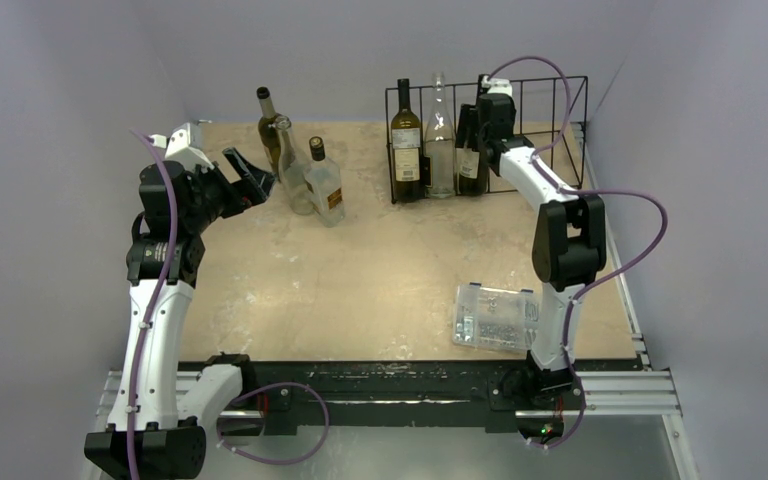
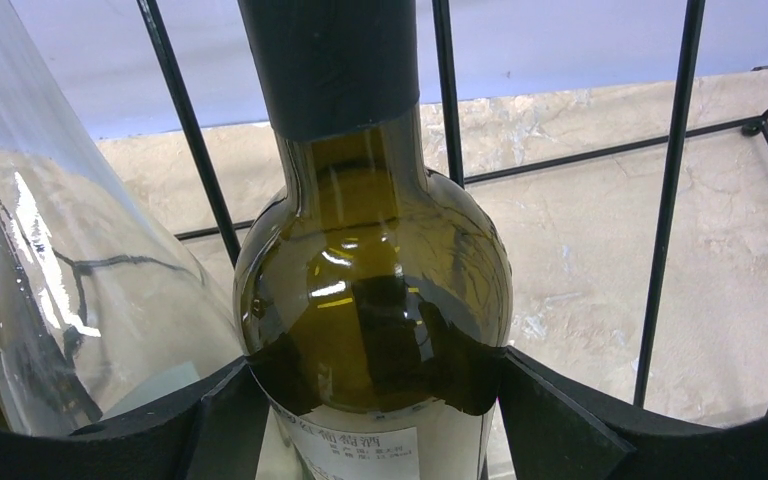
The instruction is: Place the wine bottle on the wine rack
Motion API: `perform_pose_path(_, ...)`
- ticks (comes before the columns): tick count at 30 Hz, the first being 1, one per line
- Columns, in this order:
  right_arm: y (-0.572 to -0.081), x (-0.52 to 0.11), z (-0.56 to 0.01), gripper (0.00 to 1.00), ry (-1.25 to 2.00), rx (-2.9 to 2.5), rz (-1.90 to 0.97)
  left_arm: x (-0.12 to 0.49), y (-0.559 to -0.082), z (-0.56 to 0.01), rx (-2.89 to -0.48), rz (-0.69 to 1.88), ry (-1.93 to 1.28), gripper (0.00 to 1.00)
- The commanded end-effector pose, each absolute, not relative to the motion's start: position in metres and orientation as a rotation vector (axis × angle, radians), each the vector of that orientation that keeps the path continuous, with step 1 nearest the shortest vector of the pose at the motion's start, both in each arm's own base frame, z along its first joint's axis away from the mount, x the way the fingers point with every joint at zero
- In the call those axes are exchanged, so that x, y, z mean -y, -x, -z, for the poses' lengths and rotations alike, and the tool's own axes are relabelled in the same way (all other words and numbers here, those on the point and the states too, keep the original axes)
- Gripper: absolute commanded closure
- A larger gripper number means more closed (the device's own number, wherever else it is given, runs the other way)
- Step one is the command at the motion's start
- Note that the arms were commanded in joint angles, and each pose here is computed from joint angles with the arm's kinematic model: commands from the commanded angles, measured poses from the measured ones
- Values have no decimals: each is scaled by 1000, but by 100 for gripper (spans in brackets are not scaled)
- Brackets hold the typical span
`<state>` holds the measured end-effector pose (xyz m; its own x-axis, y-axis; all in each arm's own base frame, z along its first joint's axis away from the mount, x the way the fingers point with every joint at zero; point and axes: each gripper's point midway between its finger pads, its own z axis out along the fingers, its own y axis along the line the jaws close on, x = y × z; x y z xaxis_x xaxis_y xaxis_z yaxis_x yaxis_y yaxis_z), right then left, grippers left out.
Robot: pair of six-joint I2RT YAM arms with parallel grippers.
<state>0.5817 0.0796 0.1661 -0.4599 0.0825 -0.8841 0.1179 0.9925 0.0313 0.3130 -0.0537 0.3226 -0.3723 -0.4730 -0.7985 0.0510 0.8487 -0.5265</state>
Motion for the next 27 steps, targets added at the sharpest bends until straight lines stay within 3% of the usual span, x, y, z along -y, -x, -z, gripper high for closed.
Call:
perform_pose_path(1,-598,-85,-213,28,-138,-1942,-2,52,-316,-342,-1822,576,301,10)
perform_pose_path(14,-598,-85,-217,11,-128,-1943,4,52,-315,-342,-1821,579,301,10)
perform_pose_path(27,-580,-84,-243,7,-151,-1900,-33,53,-314,-343,-1819,580,298,10)
